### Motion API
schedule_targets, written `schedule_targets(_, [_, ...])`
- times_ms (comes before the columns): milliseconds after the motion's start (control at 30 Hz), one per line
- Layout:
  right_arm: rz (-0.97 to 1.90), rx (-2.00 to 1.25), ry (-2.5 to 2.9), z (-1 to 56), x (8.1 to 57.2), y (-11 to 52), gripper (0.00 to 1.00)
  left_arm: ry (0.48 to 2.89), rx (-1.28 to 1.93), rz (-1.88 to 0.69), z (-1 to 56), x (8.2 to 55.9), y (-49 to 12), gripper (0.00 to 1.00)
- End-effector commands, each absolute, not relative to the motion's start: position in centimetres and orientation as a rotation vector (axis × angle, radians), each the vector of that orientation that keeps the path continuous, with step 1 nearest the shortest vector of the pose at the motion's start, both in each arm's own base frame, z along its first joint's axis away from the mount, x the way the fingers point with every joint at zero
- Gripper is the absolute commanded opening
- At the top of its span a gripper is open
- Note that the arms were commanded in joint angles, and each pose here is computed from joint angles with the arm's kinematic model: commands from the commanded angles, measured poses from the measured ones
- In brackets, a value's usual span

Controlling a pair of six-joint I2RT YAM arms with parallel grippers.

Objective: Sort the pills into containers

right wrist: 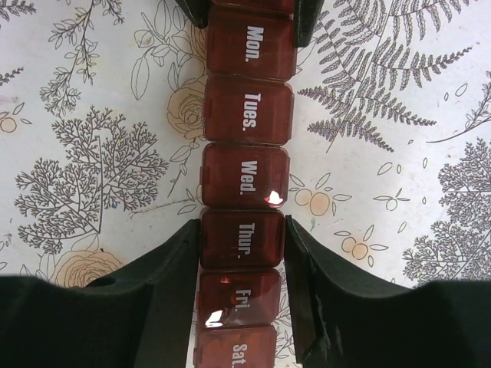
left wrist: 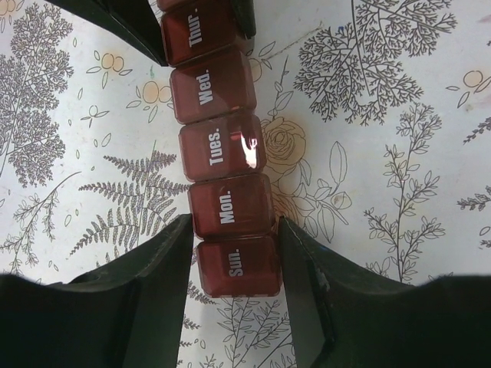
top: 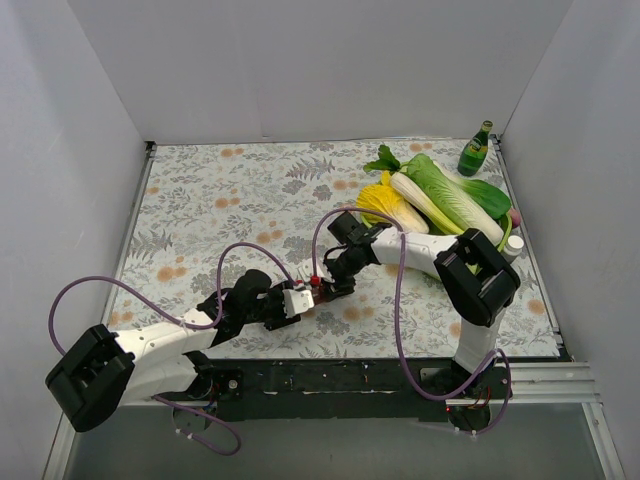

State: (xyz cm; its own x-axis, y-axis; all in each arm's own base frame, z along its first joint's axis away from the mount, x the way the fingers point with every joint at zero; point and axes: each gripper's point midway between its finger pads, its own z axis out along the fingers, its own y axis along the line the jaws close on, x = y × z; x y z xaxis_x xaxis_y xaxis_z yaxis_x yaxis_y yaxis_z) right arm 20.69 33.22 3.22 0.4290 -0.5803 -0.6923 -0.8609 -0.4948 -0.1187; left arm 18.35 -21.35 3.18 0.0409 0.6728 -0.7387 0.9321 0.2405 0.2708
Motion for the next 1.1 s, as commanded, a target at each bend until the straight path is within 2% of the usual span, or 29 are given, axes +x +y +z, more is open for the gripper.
schedule_targets(0, [0.944, -2.204, 1.304, 2.9, 19.4, 33.6, 0.37, 1.743, 1.584, -0.428, 1.2, 16.5, -20.5, 0.27])
schedule_targets(333, [0.938, -2.182, 1.391, 2.2, 19.5, 33.1, 0.39, 1.761, 1.618, -0.420, 0.5, 16.1, -20.4, 0.24])
schedule_targets(633, [0.929, -2.169, 1.441, 2.0, 19.6, 32.8, 0.51, 1.772, 1.633, -0.389, 0.2, 16.3, -20.2, 0.19])
schedule_targets(800, [0.922, -2.152, 1.454, 2.2, 19.8, 32.8, 0.64, 1.775, 1.630, -0.387, 0.2, 16.3, -20.2, 0.19])
schedule_targets(867, [0.922, -2.147, 1.455, 2.4, 19.8, 32.8, 0.69, 1.772, 1.623, -0.388, 0.4, 16.3, -20.3, 0.20])
schedule_targets(1000, [0.945, -2.127, 1.452, 3.0, 19.8, 33.1, 0.71, 1.769, 1.614, -0.383, 0.6, 16.5, -20.4, 0.22])
schedule_targets(1067, [0.951, -2.112, 1.453, 3.6, 19.9, 33.0, 0.75, 1.767, 1.601, -0.381, 0.9, 16.6, -20.4, 0.27])
